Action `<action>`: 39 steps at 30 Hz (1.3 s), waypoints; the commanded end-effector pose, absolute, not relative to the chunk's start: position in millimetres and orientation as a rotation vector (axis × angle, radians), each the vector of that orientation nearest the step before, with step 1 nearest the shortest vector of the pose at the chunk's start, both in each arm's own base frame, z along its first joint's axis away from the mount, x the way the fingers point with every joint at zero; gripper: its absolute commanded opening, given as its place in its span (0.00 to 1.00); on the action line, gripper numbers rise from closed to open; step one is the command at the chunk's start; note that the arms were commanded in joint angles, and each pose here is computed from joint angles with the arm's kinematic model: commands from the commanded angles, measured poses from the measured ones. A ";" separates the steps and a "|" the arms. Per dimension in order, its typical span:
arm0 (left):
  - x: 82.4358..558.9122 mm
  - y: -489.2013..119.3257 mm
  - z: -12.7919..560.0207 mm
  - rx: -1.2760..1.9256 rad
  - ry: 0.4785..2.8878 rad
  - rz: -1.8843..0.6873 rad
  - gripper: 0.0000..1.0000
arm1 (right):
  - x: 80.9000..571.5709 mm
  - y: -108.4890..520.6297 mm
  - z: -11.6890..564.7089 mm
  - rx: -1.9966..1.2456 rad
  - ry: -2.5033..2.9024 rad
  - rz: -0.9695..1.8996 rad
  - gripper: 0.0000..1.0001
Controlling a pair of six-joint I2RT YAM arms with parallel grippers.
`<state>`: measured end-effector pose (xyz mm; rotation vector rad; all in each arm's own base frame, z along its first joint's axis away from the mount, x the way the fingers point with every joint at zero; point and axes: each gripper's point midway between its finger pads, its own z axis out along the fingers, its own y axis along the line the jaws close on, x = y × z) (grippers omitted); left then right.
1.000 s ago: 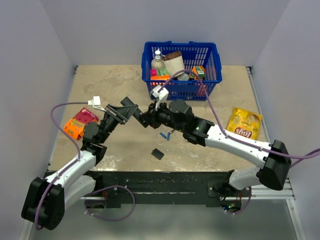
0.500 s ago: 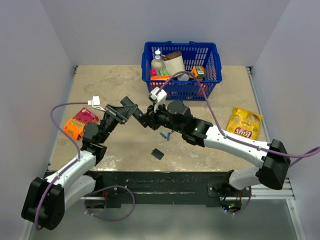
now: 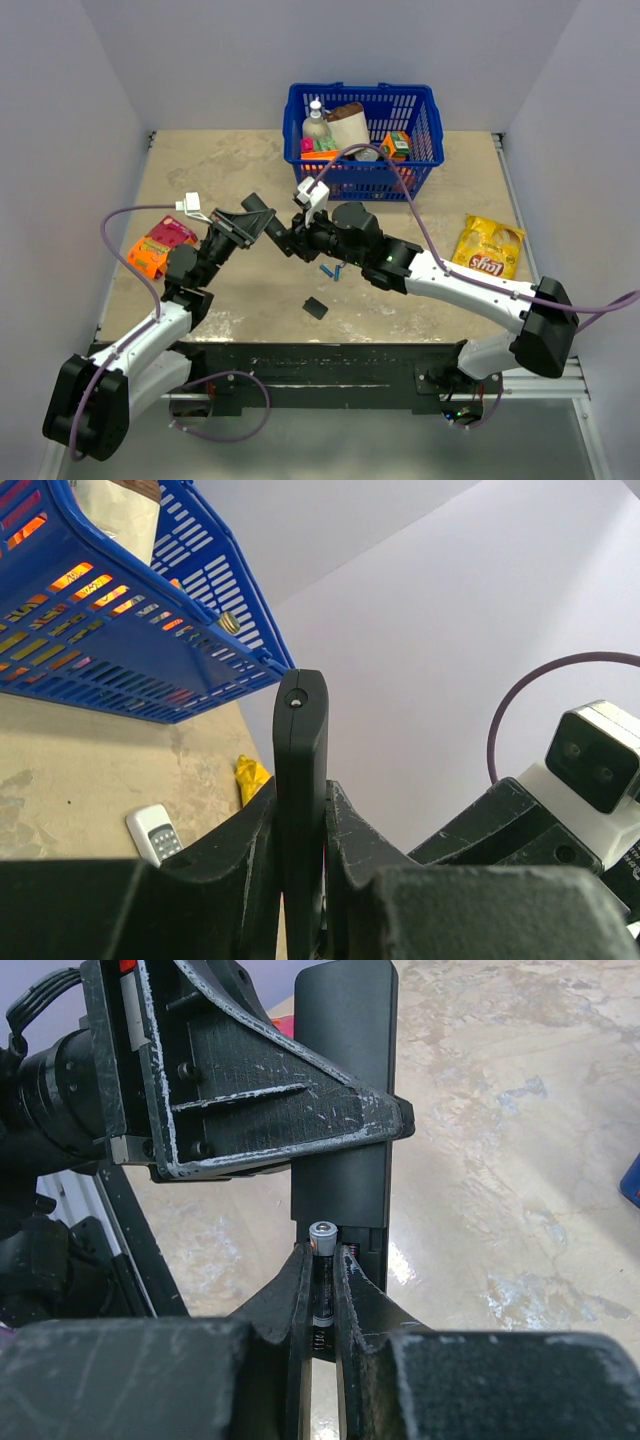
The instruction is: Load the batteries into the remote control
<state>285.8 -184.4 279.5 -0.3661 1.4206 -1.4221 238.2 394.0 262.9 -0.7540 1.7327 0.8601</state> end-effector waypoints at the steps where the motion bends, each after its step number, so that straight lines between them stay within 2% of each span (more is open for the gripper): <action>1: 276.2 -179.5 312.8 -0.327 1.286 -1.460 0.00 | 227.1 400.2 259.9 -0.820 1.733 0.886 0.08; 15: 278.4 -177.4 315.6 -0.340 1.268 -1.457 0.00 | 225.4 400.9 253.0 -0.852 1.754 0.881 0.12; 24: 280.8 -179.3 314.5 -0.334 1.274 -1.457 0.00 | 226.7 401.2 257.4 -0.850 1.746 0.876 0.24; 33: 279.5 -182.9 317.5 -0.301 1.271 -1.468 0.00 | 229.5 402.2 264.8 -0.841 1.730 0.871 0.27; 39: 279.0 -184.2 316.2 -0.289 1.276 -1.469 0.00 | 231.6 400.8 270.4 -0.827 1.720 0.863 0.33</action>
